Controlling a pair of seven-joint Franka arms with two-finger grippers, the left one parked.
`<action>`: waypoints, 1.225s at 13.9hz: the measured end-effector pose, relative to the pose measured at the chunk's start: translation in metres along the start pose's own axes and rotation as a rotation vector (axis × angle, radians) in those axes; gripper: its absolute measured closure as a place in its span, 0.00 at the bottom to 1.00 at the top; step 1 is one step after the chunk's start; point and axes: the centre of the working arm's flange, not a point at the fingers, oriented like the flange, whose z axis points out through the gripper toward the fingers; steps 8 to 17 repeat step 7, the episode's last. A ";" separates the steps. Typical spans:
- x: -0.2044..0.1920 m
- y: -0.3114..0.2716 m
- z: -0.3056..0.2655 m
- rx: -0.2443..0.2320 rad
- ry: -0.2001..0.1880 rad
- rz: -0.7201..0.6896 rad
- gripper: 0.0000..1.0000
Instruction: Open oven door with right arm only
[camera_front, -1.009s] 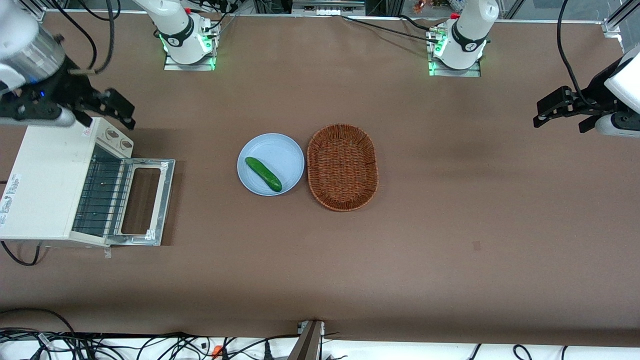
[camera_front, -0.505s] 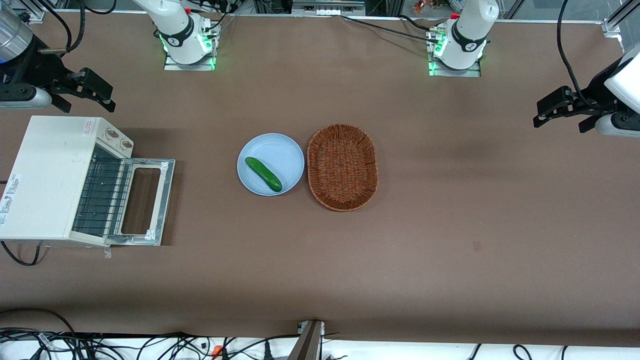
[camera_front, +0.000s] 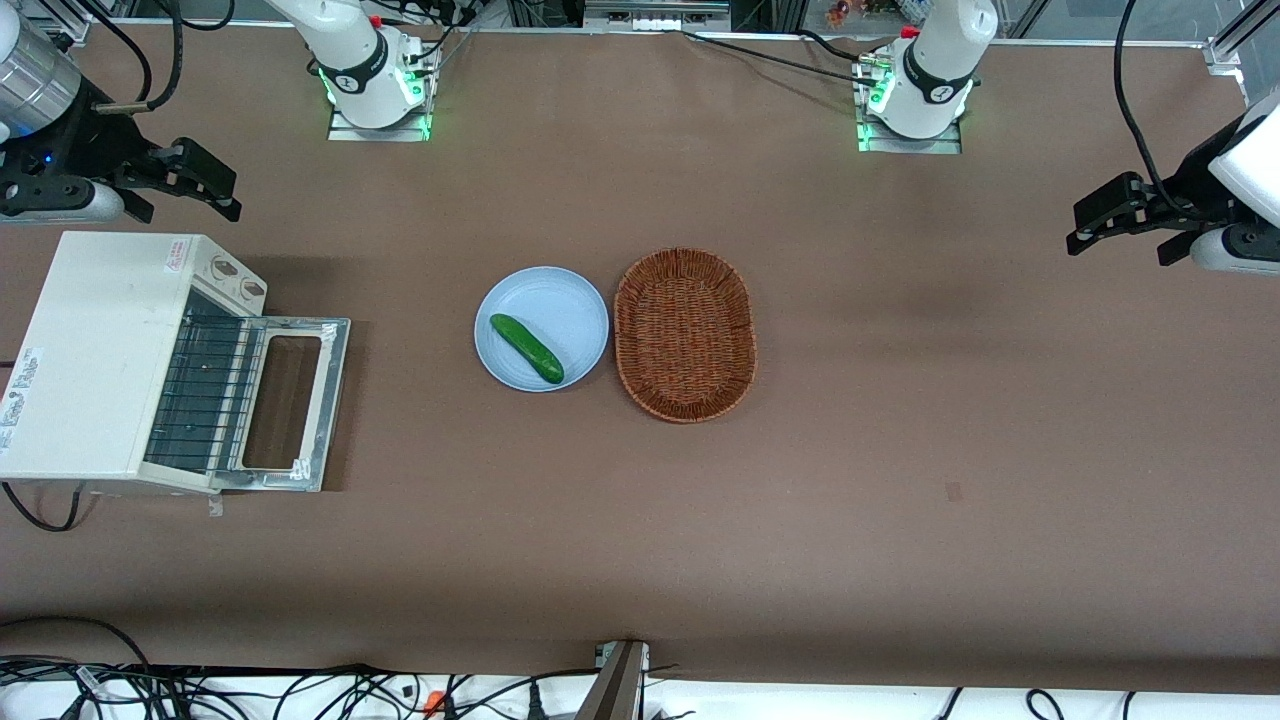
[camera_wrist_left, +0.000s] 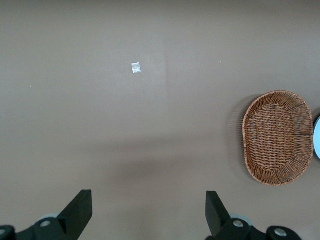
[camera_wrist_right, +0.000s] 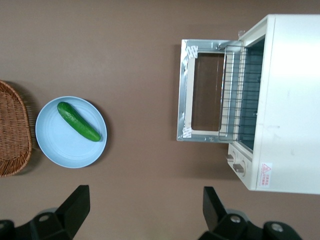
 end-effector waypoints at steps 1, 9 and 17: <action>0.000 0.000 0.000 0.000 -0.003 0.000 0.00; -0.001 0.000 -0.001 0.000 -0.002 -0.011 0.00; -0.001 0.000 -0.001 0.000 -0.002 -0.011 0.00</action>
